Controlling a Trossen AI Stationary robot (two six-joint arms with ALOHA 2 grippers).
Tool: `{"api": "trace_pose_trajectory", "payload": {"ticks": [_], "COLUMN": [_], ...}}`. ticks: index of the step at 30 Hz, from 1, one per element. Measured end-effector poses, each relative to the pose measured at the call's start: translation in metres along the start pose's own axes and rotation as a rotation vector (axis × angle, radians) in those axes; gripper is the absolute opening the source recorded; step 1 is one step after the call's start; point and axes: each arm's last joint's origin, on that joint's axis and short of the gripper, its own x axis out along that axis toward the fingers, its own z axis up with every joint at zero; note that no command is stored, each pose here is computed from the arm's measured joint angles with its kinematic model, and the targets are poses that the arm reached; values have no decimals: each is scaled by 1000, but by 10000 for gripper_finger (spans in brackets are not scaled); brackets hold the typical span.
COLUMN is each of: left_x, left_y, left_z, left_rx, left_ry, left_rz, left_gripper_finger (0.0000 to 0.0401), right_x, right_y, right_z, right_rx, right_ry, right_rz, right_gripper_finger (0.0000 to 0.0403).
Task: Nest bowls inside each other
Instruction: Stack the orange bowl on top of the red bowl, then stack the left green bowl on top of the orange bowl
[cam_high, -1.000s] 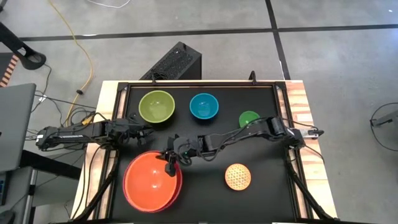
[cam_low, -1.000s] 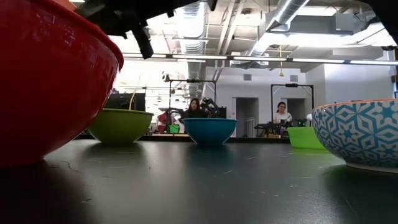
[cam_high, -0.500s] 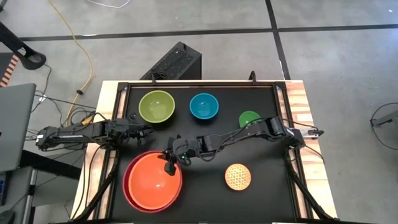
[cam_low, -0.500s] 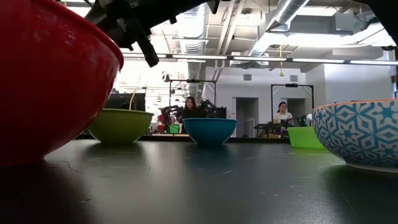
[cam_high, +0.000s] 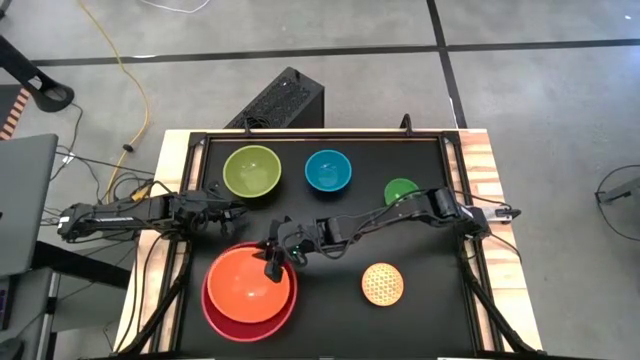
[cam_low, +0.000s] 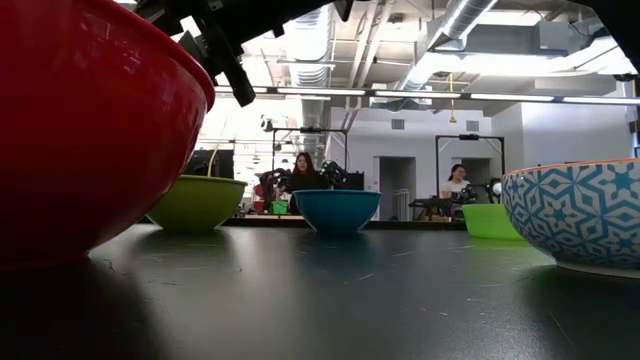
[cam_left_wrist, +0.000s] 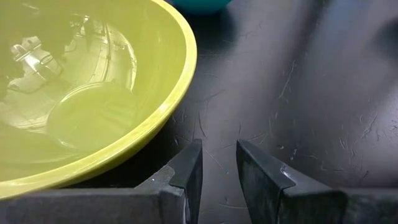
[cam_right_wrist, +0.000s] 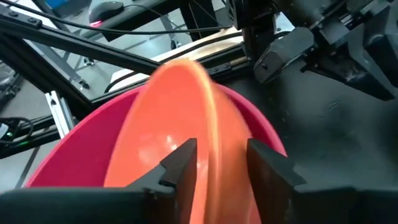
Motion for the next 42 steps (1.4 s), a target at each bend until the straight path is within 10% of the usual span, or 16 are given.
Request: {"api": "trace_pose_trajectory", "payload": {"ticks": [21, 34, 42], "left_x": [0, 0, 0], "left_y": [0, 0, 0], "left_z": [0, 0, 0], "left_rx": [0, 0, 0], "left_ry": [0, 0, 1], "left_rz": [0, 0, 0], "left_gripper_finger": [87, 87, 87], "right_x": [-28, 0, -5], "right_y": [-25, -22, -39], "right_z": [39, 10, 26], "right_rx": [-47, -159, -132], "right_ry": [78, 90, 42], "right_rz": [140, 188, 135], "right_gripper_finger": [196, 15, 30]}}
